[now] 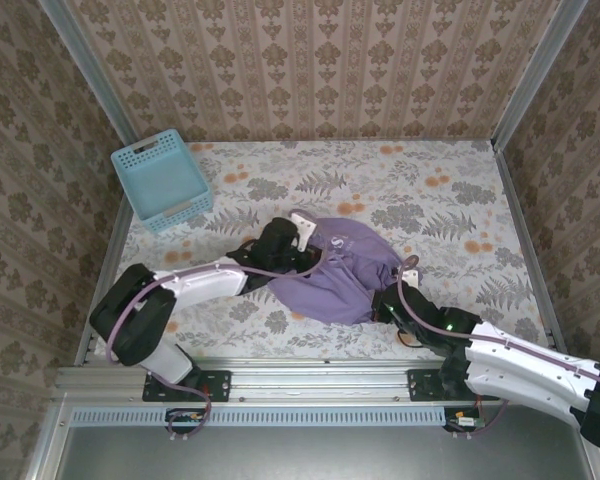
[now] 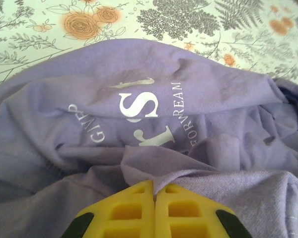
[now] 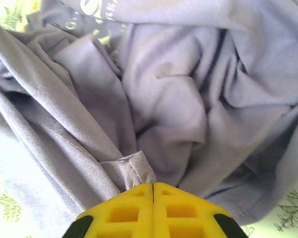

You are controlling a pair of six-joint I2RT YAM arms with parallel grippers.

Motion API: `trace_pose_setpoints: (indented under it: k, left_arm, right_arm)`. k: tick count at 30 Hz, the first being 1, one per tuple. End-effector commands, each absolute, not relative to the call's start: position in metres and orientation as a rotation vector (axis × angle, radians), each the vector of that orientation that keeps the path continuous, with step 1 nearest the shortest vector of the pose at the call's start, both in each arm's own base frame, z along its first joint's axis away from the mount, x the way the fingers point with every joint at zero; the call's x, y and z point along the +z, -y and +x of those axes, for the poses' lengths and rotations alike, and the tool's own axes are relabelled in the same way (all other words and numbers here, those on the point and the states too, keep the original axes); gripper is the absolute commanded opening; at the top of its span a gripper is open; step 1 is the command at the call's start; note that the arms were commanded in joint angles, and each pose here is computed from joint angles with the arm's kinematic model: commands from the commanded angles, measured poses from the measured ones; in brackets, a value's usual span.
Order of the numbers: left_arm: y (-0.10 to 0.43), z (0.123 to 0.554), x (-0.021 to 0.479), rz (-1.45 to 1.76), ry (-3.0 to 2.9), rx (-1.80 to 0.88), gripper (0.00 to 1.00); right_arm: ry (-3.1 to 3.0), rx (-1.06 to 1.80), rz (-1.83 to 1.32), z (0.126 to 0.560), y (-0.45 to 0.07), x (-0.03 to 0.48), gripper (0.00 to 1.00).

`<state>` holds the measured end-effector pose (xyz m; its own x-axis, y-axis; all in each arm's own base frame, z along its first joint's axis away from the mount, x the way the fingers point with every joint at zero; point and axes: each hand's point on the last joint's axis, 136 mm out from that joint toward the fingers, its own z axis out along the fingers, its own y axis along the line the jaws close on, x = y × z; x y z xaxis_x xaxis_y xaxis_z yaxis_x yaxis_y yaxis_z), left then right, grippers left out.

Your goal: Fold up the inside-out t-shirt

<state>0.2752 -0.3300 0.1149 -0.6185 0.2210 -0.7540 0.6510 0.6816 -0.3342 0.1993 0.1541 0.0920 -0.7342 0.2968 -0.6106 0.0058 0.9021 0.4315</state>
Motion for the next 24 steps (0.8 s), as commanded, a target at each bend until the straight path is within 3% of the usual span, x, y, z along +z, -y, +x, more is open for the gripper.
trace_pose_setpoints:
  k: [1,12,18,20,24]
  left_arm:
    - [0.332,0.28,0.136,0.57,-2.12,-0.935,0.09]
    - [0.361,0.246,0.118,0.744,-2.189,-1.009,0.15]
    - [0.344,0.266,0.094,0.683,-2.363,-0.771,0.15]
    - [0.342,0.266,0.091,0.696,-2.384,-0.739,0.21]
    - [0.335,0.258,0.097,0.769,-2.358,-0.634,0.42]
  right_arm:
    - [-2.335,0.499,0.134,0.2,-0.151,0.09,0.0]
    - [-2.071,0.683,-0.152,0.216,-0.193,0.172,0.0]
    - [-2.096,0.608,-0.013,0.219,-0.165,0.151,0.0]
    - [-2.11,0.611,0.033,0.217,-0.16,0.136,0.0]
    - [-2.127,0.636,0.068,0.213,-0.157,0.118,0.0]
